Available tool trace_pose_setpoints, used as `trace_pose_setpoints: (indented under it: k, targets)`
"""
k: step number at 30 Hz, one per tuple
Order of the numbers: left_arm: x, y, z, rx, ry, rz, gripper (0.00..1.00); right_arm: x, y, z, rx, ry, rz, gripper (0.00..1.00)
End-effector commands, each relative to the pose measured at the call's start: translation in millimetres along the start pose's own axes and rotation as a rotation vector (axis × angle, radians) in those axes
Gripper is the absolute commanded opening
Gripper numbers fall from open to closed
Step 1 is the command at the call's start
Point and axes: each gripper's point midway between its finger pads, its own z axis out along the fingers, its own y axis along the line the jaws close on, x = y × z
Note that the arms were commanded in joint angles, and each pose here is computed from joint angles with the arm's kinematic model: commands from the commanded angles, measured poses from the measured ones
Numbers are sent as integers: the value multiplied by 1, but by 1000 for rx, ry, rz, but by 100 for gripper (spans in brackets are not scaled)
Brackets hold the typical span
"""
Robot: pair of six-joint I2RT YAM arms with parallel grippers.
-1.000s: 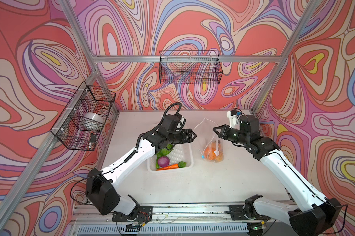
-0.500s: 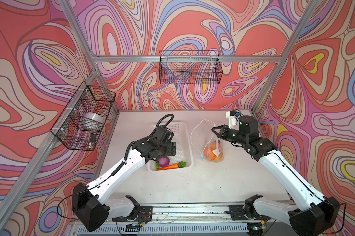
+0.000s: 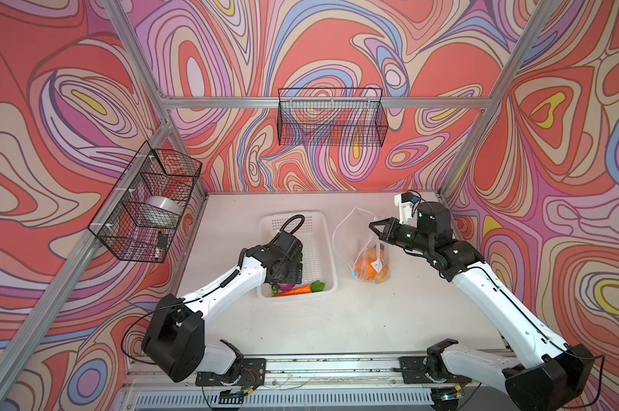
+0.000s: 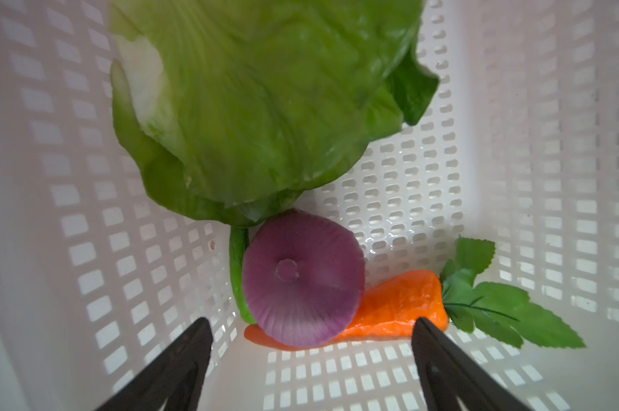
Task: Place the food in the zip-top bag and seal the zipper
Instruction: 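Move the left gripper into the basket and grasp the purple onion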
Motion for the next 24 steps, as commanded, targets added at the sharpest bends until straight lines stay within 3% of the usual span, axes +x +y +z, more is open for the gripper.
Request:
trace_pose_setpoints:
  k: [1,11,20,24]
  targets:
    - [2,-1,14,6,21,-17,91,1,2,-5,-2,-9,-3,0]
    - [11,-1,56,-7,105,-43,90,-1,5,-4,-10,-4,-8,0]
    - [7,-9,69,8,118,-37,85,3,0,-6,8,-4,-6,0]
    - [8,-8,71,2,127,-31,77,2,0,-6,10,-6,-6,0]
